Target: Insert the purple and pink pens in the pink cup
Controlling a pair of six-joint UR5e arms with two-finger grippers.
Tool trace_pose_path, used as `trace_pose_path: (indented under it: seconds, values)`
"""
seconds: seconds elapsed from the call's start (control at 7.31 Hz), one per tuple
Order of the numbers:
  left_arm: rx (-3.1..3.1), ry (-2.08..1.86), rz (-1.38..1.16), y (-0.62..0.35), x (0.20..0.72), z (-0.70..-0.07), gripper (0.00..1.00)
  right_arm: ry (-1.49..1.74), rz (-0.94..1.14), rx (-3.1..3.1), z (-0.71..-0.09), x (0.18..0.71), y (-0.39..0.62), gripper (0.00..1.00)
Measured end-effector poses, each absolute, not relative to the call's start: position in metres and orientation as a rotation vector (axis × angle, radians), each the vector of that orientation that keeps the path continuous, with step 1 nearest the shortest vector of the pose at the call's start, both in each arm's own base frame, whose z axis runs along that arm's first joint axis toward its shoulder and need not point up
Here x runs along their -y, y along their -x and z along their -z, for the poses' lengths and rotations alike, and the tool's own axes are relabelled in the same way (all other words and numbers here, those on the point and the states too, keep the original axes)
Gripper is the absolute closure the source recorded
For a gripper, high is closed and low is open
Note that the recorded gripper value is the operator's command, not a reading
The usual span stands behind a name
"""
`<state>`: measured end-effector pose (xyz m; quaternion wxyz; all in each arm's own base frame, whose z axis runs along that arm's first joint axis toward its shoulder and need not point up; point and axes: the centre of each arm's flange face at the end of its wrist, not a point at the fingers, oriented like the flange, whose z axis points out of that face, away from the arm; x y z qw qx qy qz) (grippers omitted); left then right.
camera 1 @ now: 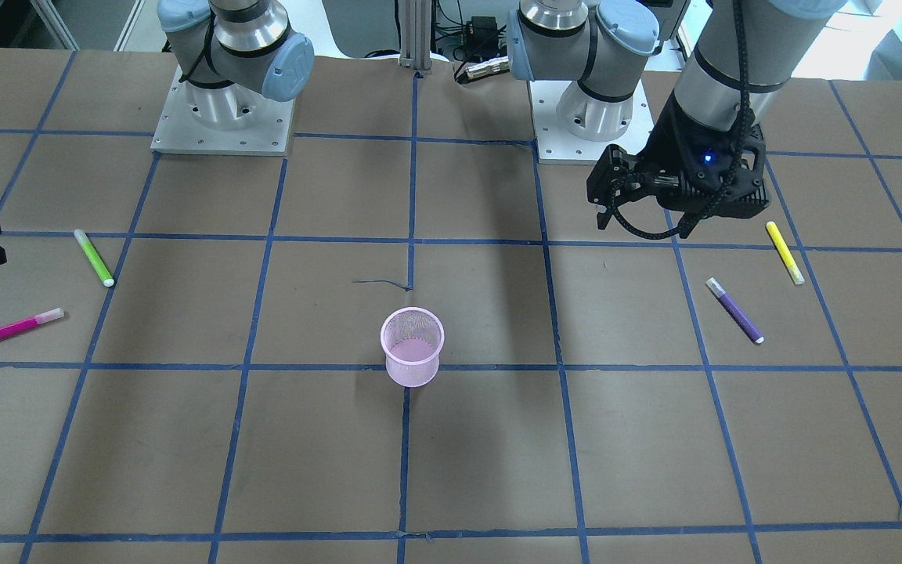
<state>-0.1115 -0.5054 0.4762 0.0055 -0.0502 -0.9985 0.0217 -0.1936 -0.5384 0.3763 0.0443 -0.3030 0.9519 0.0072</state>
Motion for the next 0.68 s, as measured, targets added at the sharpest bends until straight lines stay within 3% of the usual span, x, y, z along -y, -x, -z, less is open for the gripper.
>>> trace_pose_path:
  seconds: [0.68]
  values:
    - [3.130, 0.155, -0.025, 0.110, 0.498, -0.472, 0.00, 1.540, 0.211, -2.409, -0.282, 0.520, 0.296, 0.00]
